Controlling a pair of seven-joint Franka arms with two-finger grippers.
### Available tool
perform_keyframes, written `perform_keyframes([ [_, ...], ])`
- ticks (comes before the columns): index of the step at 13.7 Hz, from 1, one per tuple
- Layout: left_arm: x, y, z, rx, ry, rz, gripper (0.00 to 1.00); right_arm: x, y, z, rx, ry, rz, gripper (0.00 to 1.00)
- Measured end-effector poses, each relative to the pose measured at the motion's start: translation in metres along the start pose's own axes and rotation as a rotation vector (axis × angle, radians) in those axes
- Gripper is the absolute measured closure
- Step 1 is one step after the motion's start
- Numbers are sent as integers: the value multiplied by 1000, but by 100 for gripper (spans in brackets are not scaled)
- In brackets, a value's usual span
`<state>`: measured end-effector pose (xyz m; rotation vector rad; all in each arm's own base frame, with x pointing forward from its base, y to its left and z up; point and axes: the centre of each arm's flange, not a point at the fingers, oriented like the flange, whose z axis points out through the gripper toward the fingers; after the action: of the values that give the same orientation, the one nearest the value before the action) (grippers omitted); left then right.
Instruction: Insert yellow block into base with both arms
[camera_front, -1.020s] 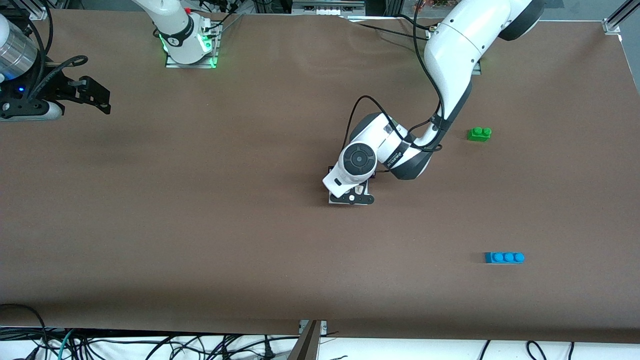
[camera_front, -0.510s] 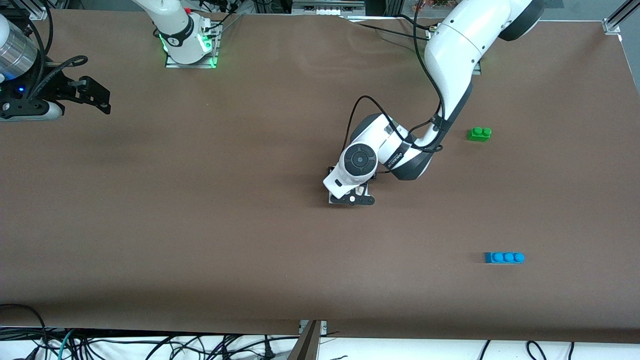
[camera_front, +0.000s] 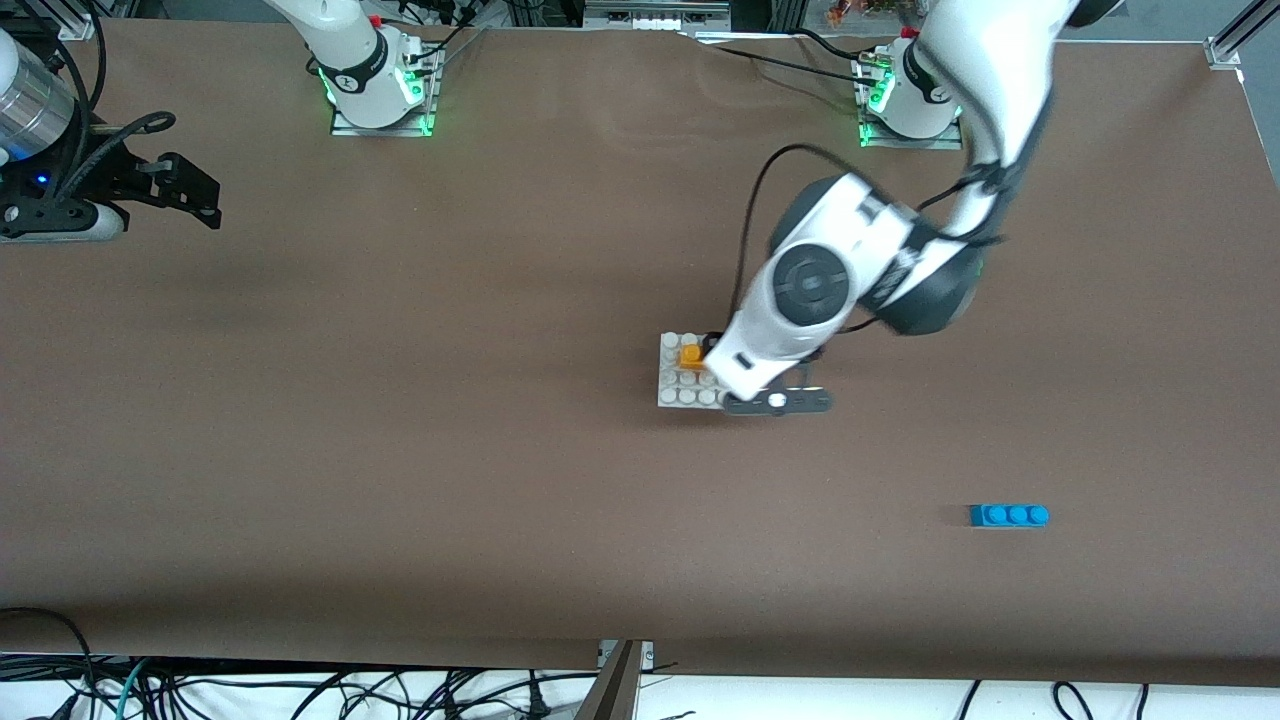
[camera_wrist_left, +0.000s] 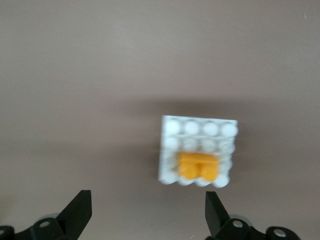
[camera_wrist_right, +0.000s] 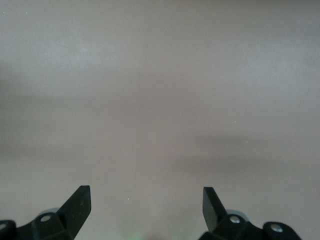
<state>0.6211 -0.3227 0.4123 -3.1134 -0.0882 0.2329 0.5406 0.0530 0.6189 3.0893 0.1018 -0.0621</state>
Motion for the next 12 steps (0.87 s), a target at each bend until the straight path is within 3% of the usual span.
perform_keyframes([
  [6,22,-188,-118,-22,100,34,0,0,0,0,0,1,1,1],
  [9,8,-240,-149,-47,88,18,0,0,0,0,0,1,1,1],
  [12,-22,-273,-164,4,69,88,0,1,0,-1,0,2,1,1],
])
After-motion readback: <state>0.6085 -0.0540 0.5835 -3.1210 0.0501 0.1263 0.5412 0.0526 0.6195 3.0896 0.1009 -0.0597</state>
